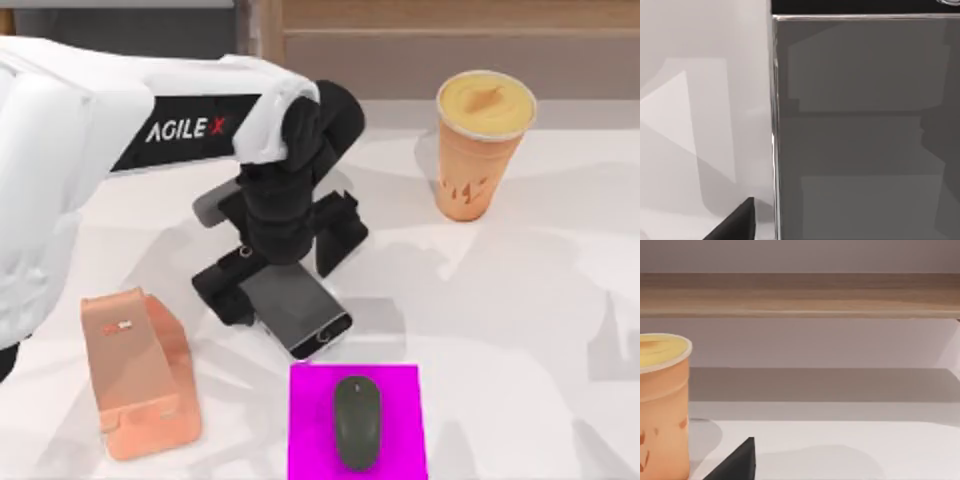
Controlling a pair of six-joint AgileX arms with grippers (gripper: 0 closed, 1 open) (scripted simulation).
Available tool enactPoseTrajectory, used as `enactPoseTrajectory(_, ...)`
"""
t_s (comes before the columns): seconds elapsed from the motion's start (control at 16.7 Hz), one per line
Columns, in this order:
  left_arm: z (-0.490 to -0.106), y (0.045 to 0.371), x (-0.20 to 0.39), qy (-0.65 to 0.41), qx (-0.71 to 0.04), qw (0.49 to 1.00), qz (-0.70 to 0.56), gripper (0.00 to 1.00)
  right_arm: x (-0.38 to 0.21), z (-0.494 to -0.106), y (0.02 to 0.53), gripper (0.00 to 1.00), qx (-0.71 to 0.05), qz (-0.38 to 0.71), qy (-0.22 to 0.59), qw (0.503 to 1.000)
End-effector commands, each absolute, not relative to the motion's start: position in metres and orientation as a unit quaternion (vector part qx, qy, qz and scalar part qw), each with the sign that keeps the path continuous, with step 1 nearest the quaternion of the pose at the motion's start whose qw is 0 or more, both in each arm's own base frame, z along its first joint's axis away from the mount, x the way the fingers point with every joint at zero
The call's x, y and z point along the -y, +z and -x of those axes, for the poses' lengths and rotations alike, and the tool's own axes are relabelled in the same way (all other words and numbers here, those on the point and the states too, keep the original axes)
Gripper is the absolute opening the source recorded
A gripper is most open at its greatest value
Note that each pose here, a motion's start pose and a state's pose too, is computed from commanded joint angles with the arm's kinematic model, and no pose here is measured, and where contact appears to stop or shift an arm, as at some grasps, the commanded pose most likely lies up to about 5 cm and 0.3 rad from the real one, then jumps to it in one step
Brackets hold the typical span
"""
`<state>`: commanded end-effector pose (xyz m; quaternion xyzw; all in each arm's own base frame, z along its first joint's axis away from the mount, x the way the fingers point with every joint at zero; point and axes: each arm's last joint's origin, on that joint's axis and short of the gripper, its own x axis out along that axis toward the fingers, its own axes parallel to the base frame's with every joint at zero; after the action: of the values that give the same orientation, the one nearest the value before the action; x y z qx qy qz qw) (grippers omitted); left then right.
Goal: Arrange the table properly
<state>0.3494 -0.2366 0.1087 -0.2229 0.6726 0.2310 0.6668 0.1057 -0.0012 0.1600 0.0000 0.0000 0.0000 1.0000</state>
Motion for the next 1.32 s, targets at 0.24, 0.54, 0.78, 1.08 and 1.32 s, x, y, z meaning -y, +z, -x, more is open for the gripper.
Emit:
enactPoseTrajectory(0.24, -0.3494, 0.1087, 0.2366, 0.231, -0.673, 0.667, 0.223, 0.85, 0.0012, -0.1057, 0.1600, 1.00, 0.000, 0.000, 0.000, 1.000)
enactPoseTrajectory(0.54, -0.3494, 0.1087, 0.2366, 0.231, -0.673, 0.667, 0.223, 0.47, 0.0012, -0.1057, 0.1600, 1.00, 0.000, 0.000, 0.000, 1.000)
enactPoseTrajectory(0.78, -0.3494, 0.1087, 0.2366, 0.231, -0.673, 0.667, 0.223, 0.17, 0.0012, -0.1057, 0.1600, 1.00, 0.000, 0.000, 0.000, 1.000)
enactPoseTrajectory(1.08, -0.3494, 0.1087, 0.2366, 0.231, -0.673, 0.667, 0.223, 0.00, 0.0012, -0.1057, 0.1600, 1.00, 0.000, 0.000, 0.000, 1.000)
enactPoseTrajectory(1.32, -0.3494, 0.1087, 0.2366, 0.231, -0.673, 0.667, 0.223, 0.00, 0.0012, -0.1057, 0.1600, 1.00, 0.000, 0.000, 0.000, 1.000)
